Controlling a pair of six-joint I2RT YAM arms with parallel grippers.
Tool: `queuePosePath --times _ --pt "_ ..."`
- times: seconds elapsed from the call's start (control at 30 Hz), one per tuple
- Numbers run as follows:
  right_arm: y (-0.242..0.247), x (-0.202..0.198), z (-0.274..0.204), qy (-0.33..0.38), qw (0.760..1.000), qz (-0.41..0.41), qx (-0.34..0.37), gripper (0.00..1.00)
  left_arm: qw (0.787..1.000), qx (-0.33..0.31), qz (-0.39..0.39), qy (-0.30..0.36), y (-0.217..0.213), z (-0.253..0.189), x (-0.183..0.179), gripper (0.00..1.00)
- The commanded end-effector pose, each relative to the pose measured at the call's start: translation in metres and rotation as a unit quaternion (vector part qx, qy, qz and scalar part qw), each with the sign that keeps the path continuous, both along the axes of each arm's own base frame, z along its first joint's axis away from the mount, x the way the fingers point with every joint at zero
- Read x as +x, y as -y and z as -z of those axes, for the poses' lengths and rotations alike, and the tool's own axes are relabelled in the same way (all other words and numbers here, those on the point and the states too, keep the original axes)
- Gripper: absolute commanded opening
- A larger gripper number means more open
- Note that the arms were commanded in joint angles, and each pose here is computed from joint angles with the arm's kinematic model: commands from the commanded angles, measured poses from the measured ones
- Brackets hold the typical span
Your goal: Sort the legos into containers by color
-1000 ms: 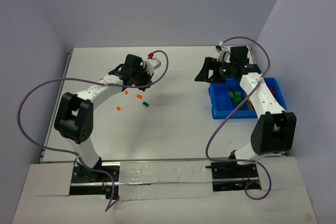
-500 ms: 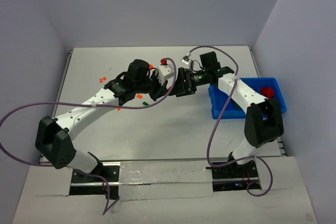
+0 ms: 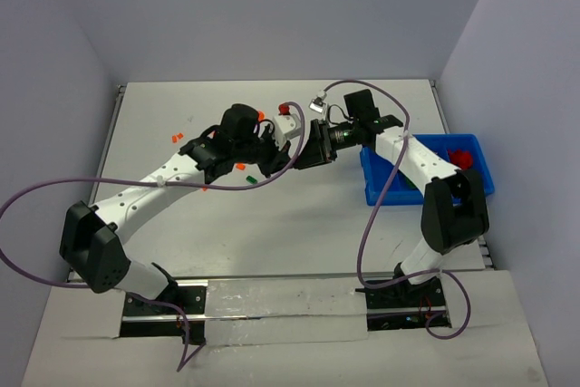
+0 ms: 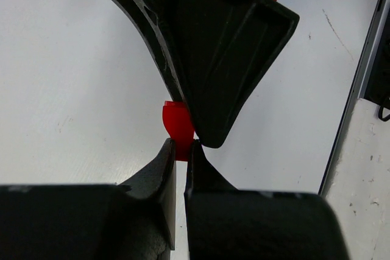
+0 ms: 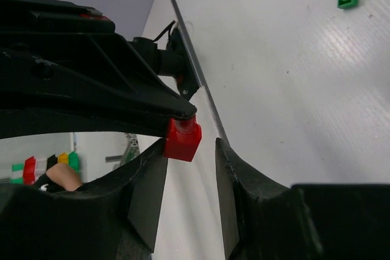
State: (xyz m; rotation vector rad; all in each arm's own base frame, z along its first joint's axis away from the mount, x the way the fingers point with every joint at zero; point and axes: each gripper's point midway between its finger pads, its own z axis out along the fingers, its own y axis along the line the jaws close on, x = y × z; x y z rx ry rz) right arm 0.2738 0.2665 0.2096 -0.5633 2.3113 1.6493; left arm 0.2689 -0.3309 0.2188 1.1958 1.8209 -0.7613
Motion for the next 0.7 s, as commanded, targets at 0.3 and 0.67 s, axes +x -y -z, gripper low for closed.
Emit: queuePosePath --times 0.3,0.67 --pt "-0.008 -0.004 -0.019 0.014 0.998 -0.040 0.047 0.39 0.998 -0.034 0.043 0.011 0.006 -0.024 -0.019 0.00" --pt "-0.003 -0.012 -0.013 0.026 0.998 -0.050 0.036 0.00 0.997 -0.003 0.071 0.012 0.001 -0.014 -0.025 0.43"
